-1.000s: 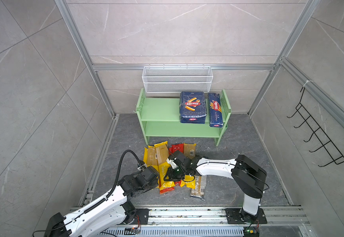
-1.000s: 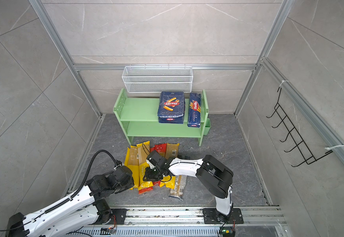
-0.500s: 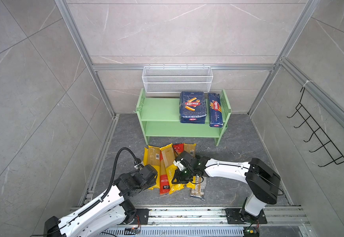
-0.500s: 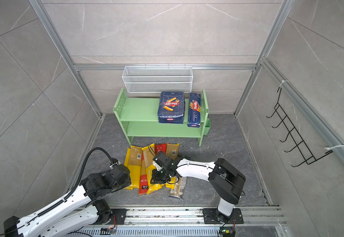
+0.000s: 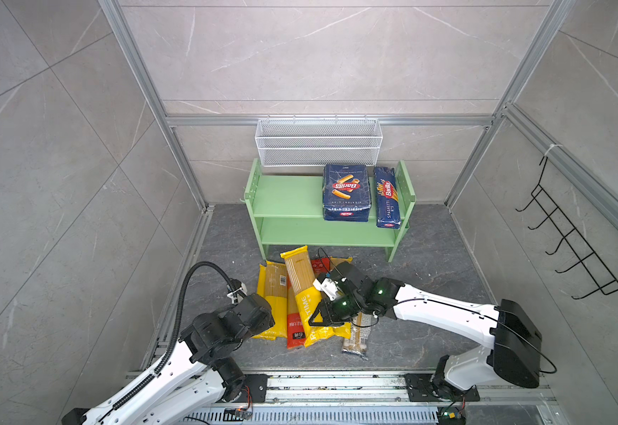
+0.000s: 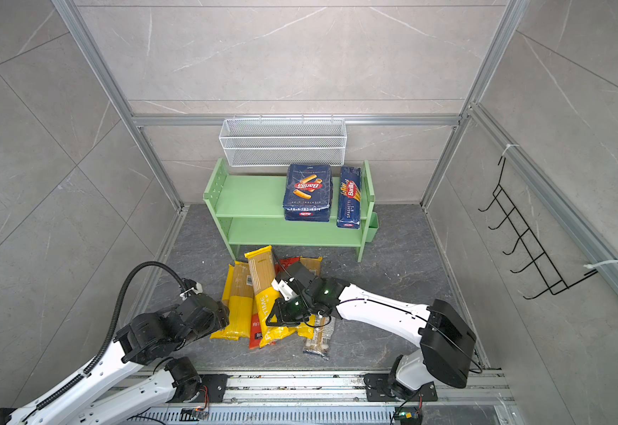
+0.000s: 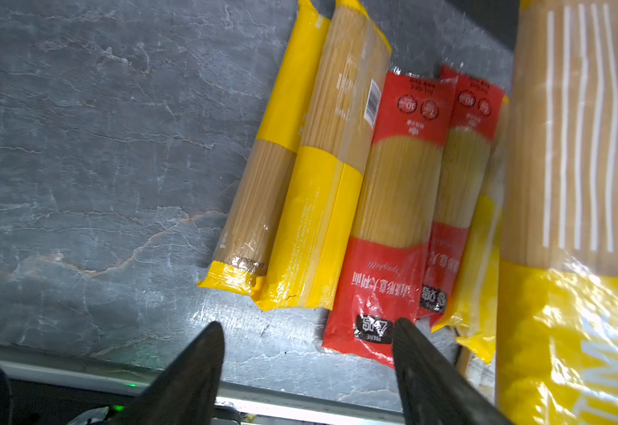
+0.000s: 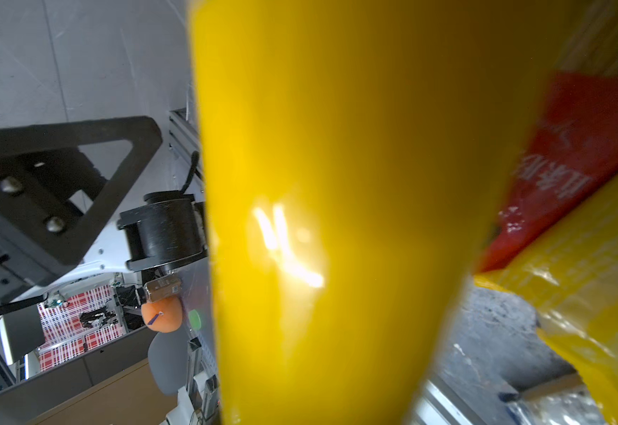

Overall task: Arrange pasta packages on shelves
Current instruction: Pick up the pasta bag from the pasta bags, then place the pasta bag on the shelf.

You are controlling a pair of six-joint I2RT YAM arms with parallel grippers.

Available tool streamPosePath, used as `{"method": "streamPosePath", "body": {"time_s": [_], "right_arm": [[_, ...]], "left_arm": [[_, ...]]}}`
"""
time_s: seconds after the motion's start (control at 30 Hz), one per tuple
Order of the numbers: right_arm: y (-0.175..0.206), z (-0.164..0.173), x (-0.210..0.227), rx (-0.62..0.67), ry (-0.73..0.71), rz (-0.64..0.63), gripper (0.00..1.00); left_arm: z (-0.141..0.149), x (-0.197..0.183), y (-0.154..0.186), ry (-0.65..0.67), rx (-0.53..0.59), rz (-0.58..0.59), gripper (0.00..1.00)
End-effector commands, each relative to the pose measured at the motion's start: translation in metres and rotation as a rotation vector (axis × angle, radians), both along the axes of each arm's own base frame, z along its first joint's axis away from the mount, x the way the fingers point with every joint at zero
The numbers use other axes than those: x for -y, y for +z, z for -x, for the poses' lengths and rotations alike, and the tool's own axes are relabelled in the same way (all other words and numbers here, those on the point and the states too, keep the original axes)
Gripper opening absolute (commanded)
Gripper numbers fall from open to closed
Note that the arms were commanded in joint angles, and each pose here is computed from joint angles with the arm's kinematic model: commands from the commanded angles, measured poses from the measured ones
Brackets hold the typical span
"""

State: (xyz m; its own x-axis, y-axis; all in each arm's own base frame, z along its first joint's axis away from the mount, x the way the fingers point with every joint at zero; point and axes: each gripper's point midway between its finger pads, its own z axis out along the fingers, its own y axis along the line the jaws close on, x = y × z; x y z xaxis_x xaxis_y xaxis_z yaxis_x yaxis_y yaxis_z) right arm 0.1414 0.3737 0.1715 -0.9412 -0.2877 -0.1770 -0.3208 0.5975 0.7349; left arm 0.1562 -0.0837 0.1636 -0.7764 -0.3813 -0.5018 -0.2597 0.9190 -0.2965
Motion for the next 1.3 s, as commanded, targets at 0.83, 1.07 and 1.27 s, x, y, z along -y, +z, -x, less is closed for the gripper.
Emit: {"method": "streamPosePath", "body": {"time_s": [0.83,1.07,1.27], "right_arm": [[0.252,-0.080,-0.040,0.551,-0.023,-0.178,0.00],[0.251,-0.165,-0.048,0.534,-0.149,-0.158,0.00],[0.245,-0.211,-0.046,0.502,-0.220,-0.212,0.00]], "left_arm": [[-0.015,0.015,0.060,-0.093,0.125,0.034,0.81],[-0.019,0.021,0.071,-0.130,0.158,0.041,0.81],[-0.020,0.021,0.079,-0.147,0.178,0.035,0.82]]}}
